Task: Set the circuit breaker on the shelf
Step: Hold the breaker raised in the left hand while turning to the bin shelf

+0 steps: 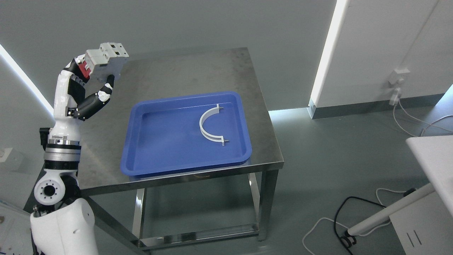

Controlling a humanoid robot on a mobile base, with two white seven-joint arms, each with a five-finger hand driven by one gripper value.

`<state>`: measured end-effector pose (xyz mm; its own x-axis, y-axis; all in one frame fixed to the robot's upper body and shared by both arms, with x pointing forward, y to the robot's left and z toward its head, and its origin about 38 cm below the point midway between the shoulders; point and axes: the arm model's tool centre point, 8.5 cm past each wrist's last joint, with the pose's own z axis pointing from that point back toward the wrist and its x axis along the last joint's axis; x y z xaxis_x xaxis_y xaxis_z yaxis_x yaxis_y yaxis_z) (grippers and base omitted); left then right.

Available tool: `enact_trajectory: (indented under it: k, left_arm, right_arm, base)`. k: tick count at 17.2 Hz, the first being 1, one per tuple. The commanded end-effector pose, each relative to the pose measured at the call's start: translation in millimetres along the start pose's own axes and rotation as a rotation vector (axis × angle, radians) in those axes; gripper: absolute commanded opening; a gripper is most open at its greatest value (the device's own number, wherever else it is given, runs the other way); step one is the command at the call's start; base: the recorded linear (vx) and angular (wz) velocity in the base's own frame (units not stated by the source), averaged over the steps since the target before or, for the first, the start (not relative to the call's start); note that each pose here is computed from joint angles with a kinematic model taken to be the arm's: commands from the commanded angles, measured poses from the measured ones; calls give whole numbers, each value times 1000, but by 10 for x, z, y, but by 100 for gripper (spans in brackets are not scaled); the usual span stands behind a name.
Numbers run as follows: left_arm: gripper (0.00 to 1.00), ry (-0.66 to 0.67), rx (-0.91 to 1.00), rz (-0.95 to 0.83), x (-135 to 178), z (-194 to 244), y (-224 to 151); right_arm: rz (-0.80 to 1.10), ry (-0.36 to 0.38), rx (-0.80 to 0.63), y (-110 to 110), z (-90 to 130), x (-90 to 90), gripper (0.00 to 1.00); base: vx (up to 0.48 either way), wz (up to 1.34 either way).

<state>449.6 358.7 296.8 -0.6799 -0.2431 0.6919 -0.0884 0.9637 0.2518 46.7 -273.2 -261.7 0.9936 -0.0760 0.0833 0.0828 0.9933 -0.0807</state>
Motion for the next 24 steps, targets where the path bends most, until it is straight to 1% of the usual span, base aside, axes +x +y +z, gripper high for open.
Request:
enact_trajectory:
  k: [1, 5, 9, 16, 22, 24]
  left_arm:
    - [25, -21, 68, -51, 135, 513, 150]
    - [25, -51, 85, -76, 279, 530, 219]
    - [25, -40, 72, -78, 262, 621, 183]
    - [25, -49, 71, -88, 331, 618, 198]
    - [25, -51, 65, -97, 359, 648, 204]
    - [25, -58, 42, -92, 365, 630, 133]
  right_arm:
    - [1, -20, -21, -124, 3, -62, 100]
    - [2, -19, -21, -124, 3, -68, 100]
    - [1, -20, -21, -124, 3, -62, 100]
    - [1, -20, -21, -124, 3, -62, 100]
    - [2, -20, -21, -124, 3, -62, 100]
    - [1, -20, -21, -124, 3, -62, 100]
  base:
    - [-194, -120]
    - [-238, -79]
    - [-286, -37]
    - [-370, 56]
    - [-360, 372]
    - [-393, 714]
